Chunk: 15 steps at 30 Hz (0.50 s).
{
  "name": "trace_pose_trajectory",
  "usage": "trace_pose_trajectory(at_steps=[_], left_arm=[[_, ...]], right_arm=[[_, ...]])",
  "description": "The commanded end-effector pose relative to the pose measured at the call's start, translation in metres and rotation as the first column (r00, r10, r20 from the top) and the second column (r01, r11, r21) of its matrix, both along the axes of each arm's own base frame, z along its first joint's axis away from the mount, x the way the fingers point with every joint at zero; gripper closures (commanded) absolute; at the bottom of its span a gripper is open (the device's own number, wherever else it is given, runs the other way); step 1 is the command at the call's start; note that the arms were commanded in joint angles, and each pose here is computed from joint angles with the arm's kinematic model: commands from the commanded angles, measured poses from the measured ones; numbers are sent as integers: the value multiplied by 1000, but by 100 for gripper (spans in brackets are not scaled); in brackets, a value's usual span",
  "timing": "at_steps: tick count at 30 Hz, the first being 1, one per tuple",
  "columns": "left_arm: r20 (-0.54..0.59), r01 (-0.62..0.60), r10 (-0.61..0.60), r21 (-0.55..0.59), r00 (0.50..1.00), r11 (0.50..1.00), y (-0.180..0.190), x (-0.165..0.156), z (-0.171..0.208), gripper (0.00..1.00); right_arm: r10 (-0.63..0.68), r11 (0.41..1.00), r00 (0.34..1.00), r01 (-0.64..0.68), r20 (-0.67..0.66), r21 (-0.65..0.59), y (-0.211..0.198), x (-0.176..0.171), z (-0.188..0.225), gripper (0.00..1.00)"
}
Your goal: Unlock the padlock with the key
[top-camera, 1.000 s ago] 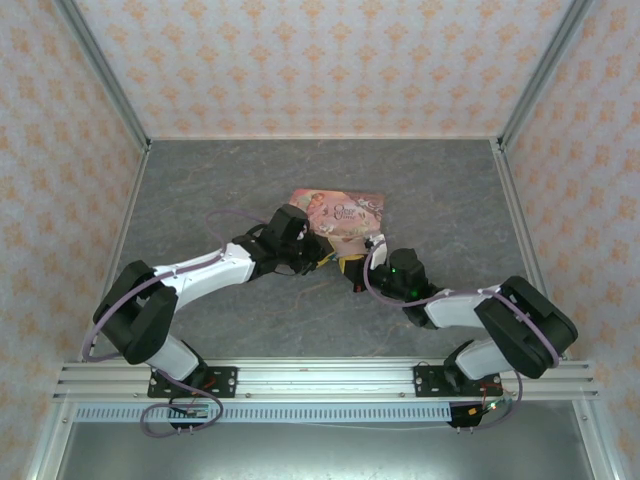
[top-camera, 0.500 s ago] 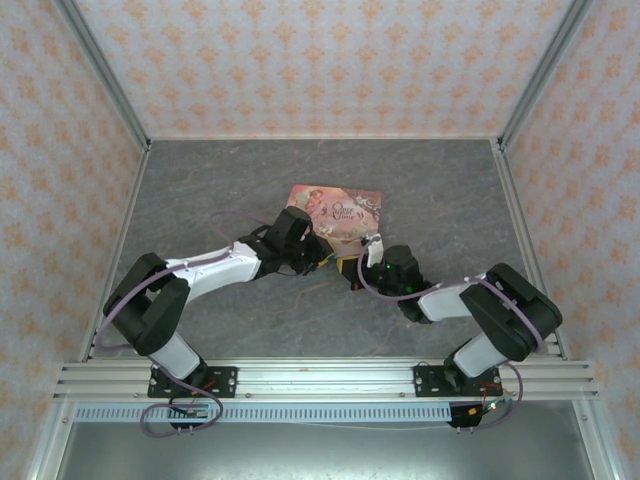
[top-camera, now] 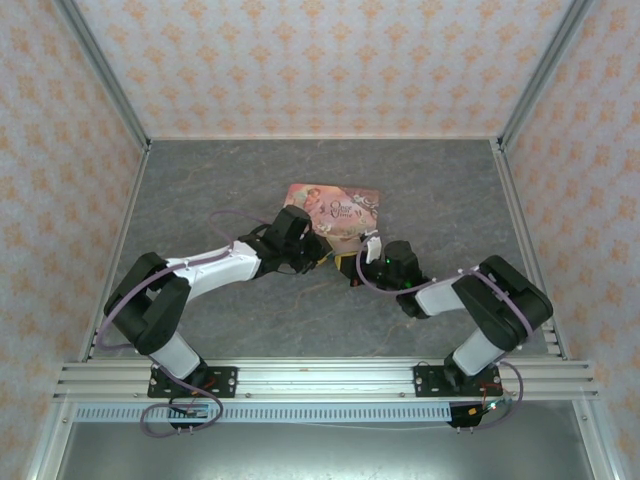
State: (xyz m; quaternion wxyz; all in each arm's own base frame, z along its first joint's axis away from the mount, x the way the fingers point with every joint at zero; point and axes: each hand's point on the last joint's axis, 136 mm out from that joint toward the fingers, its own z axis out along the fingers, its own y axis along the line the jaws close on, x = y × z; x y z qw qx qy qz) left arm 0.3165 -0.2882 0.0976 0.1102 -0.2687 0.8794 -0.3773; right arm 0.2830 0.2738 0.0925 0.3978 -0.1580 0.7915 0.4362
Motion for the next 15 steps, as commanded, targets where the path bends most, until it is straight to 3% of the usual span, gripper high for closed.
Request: trace_pose_trajectory(at_steps=[1, 9, 15], left_arm=[[-26, 179, -184, -141, 983, 974, -43, -28, 18, 100], [-56, 167, -174, -117, 983, 979, -43, -26, -9, 99], [-62, 137, -142, -89, 988, 987, -38, -22, -27, 88]], right_arm=[[71, 981, 987, -96, 143, 171, 27, 9, 61, 100], [40, 988, 998, -46, 43, 150, 24, 4, 28, 100], [-15, 993, 999, 19, -33, 121, 14, -2, 5, 100]])
